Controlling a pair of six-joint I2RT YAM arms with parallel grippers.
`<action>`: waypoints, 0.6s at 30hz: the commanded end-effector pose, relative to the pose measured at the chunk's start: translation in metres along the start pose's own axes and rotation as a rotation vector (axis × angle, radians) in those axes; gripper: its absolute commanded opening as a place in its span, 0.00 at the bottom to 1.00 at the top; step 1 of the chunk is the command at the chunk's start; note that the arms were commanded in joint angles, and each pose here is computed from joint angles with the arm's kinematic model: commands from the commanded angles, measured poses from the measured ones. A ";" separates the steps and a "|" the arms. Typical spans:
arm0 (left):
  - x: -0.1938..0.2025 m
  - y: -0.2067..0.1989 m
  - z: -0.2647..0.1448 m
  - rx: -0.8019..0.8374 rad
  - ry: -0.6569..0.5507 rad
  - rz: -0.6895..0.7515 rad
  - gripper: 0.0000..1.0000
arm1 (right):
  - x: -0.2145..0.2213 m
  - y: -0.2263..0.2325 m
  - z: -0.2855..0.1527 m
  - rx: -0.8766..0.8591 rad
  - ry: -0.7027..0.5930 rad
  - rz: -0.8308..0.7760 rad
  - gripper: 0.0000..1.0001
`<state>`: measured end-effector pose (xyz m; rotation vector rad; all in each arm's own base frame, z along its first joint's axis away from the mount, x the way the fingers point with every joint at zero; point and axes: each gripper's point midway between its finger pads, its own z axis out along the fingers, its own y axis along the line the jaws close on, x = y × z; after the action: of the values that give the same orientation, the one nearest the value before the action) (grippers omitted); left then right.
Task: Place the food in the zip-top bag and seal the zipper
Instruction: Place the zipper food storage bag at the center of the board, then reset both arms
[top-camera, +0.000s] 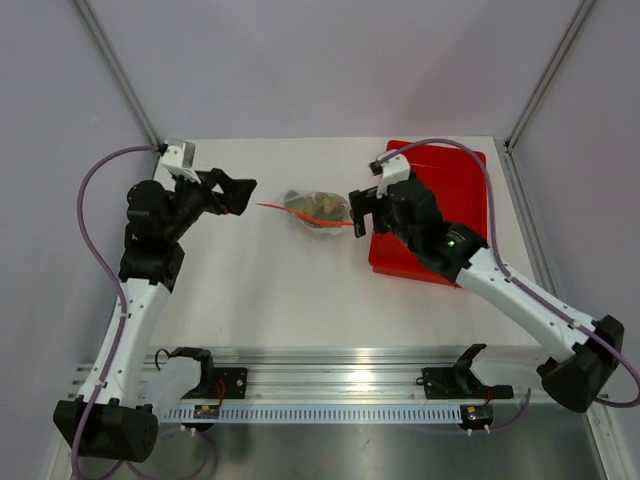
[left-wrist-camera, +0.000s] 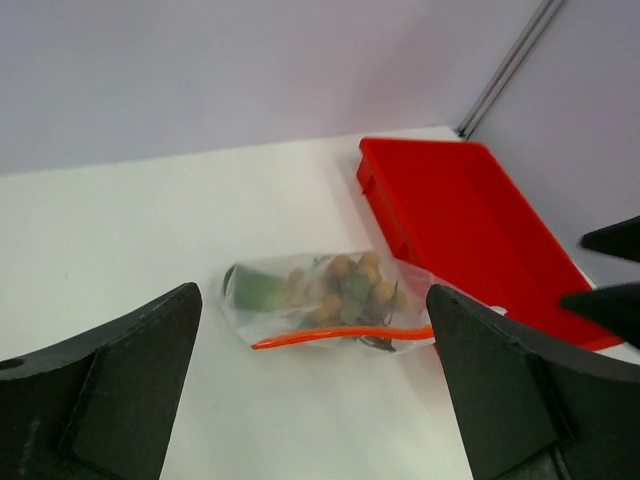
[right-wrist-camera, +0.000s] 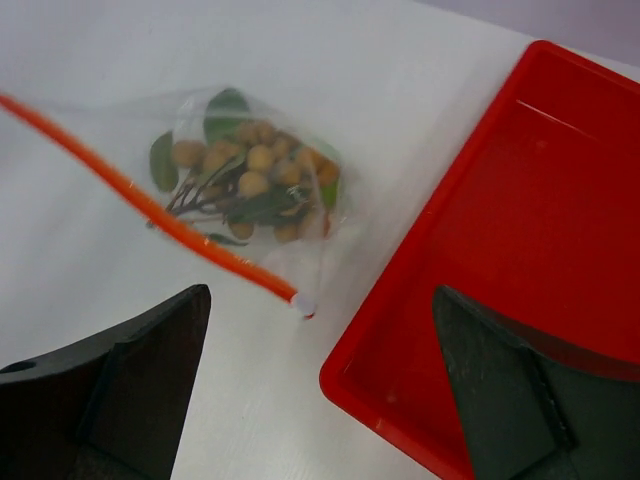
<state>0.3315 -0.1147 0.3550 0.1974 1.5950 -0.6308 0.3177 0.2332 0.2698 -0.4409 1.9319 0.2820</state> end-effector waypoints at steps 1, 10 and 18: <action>0.050 0.020 -0.024 -0.159 0.140 -0.125 0.99 | -0.003 -0.048 -0.032 0.249 -0.078 0.186 0.99; 0.118 0.038 -0.070 -0.372 0.317 -0.267 0.99 | 0.064 -0.101 -0.084 0.567 0.025 0.473 0.99; 0.134 0.062 -0.100 -0.514 0.354 -0.157 0.99 | 0.130 -0.112 -0.103 0.735 0.237 0.486 0.99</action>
<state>0.2566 -0.0625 0.2122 -0.2055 2.0726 -0.4187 0.2483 0.0927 0.2058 0.3812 2.1748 -0.0634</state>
